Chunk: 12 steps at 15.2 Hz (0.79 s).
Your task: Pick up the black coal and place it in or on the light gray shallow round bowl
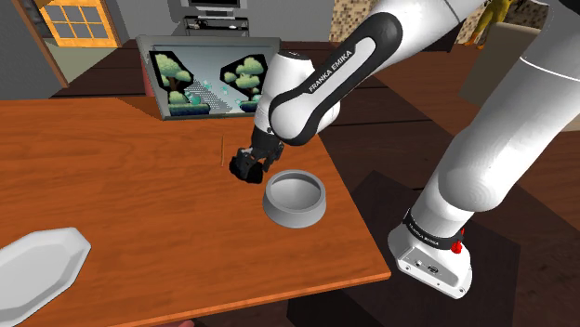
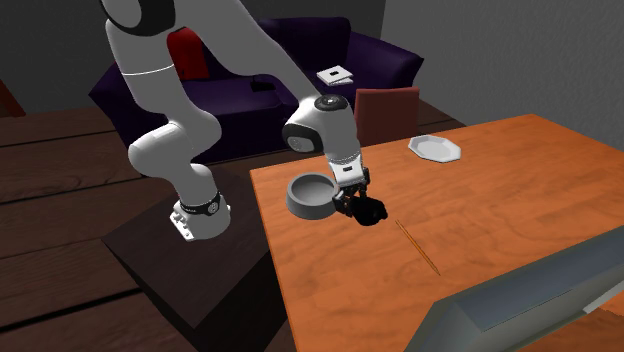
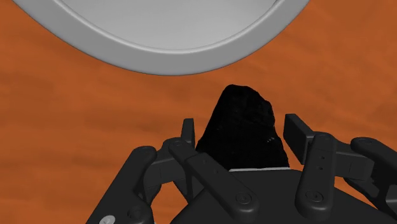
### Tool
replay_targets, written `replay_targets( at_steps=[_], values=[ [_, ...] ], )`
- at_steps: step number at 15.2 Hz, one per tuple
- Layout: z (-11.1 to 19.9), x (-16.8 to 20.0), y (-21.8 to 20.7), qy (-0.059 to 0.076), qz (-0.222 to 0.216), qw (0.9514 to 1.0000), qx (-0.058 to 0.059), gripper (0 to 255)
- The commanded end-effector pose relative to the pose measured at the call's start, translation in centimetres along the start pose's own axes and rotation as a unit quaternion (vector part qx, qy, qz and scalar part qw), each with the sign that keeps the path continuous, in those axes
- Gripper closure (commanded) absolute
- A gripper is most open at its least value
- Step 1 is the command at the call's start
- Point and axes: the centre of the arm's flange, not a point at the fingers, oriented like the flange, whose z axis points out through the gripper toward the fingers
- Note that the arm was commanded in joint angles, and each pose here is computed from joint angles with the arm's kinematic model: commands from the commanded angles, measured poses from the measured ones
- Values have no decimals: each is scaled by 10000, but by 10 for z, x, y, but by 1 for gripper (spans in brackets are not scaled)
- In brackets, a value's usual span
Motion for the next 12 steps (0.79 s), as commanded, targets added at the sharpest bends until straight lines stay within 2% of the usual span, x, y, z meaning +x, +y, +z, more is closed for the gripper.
replay_targets(
  at_steps=[1,9,12],
  values=[
    [0,0,1,-4,5,10000,-3,255],
    [0,0,1,-4,5,10000,-3,255],
    [-15,3,-3,-4,5,10000,-3,255]
  ],
)
